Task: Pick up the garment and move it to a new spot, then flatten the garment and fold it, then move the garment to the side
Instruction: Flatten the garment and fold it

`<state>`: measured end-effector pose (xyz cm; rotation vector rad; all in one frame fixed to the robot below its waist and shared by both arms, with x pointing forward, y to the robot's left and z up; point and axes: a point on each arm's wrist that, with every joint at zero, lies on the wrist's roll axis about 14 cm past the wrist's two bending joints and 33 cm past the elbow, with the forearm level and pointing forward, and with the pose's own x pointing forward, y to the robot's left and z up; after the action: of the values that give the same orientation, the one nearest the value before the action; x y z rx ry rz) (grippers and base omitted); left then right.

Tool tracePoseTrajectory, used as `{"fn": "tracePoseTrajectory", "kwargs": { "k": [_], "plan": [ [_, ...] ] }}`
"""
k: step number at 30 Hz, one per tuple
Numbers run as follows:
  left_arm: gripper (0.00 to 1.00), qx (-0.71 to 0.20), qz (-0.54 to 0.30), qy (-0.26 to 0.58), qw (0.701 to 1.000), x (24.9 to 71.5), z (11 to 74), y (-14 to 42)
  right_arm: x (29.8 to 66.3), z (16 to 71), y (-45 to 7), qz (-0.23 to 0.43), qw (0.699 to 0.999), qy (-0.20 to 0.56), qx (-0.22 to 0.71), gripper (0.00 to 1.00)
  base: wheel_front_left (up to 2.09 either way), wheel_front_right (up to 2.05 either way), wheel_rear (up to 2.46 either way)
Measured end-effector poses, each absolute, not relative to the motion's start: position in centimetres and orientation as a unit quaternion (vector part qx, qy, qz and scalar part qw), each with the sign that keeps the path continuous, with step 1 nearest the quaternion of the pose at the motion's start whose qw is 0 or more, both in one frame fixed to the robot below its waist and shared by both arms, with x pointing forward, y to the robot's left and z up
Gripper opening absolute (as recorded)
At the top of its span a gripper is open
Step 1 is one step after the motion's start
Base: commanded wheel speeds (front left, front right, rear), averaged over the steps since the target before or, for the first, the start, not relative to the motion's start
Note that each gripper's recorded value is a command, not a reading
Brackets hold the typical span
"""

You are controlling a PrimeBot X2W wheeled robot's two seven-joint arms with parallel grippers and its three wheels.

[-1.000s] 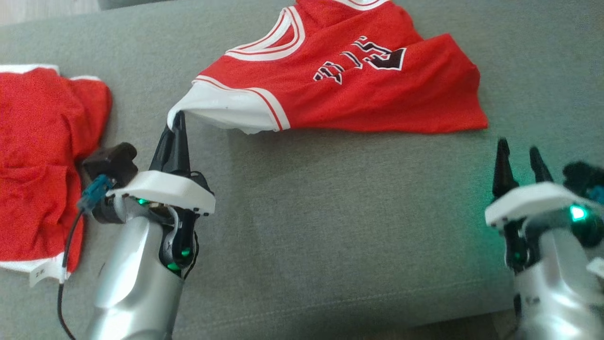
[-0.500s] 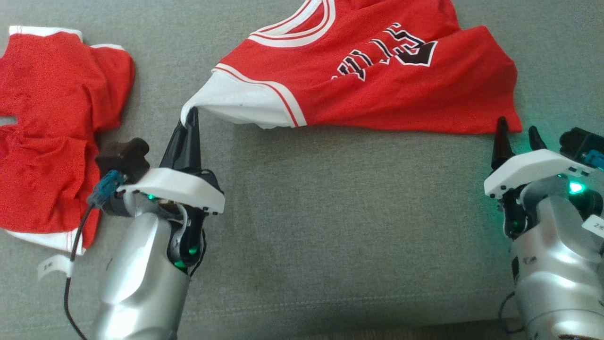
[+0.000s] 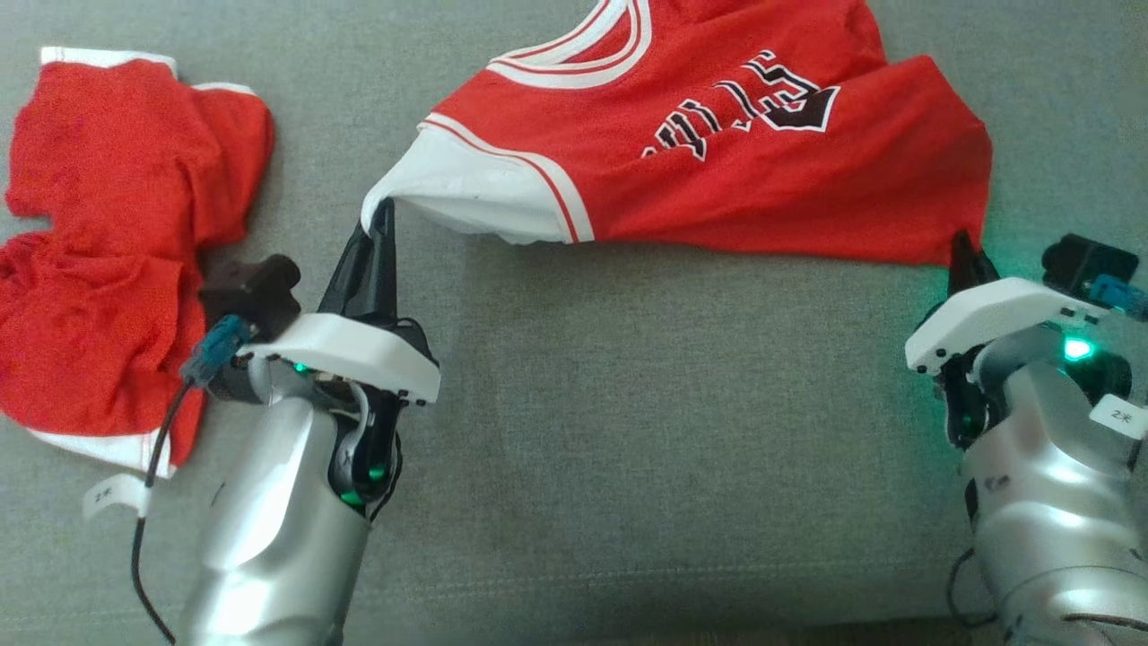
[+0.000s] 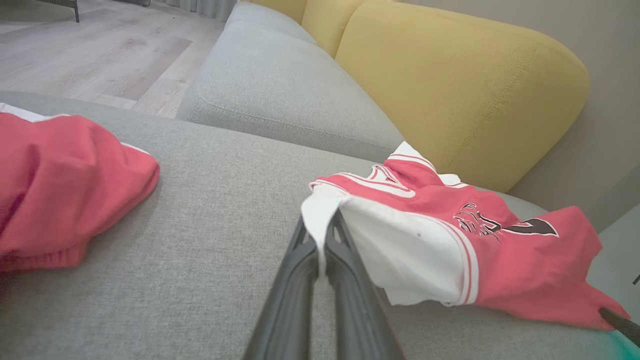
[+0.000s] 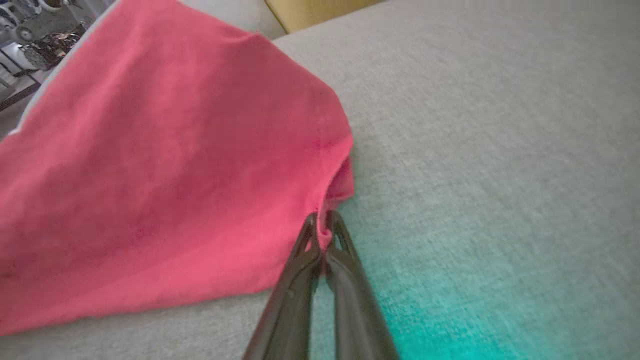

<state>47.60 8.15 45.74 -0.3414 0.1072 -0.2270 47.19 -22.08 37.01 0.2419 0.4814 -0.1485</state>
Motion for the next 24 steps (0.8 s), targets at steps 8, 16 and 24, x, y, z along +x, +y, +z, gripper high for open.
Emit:
{"fn": "tracePoseTrajectory", "kwargs": {
  "k": [8,16,24],
  "plan": [
    [0.00,-0.185,-0.107,0.004,0.977,47.3,49.8,8.9,48.9,42.9,-21.8,-0.016,0.986,0.161,0.034,0.00,0.00,0.00,0.00],
    [0.00,-0.204,-0.141,-0.089,0.965,45.9,57.8,8.1,49.9,55.0,-21.8,0.033,0.998,0.033,-0.029,0.00,0.00,0.00,0.00],
    [0.00,-0.218,-0.200,-0.195,0.935,43.1,69.1,6.5,47.1,66.7,-24.5,0.021,0.995,-0.069,-0.072,0.00,0.00,0.00,0.00]
  ]
}}
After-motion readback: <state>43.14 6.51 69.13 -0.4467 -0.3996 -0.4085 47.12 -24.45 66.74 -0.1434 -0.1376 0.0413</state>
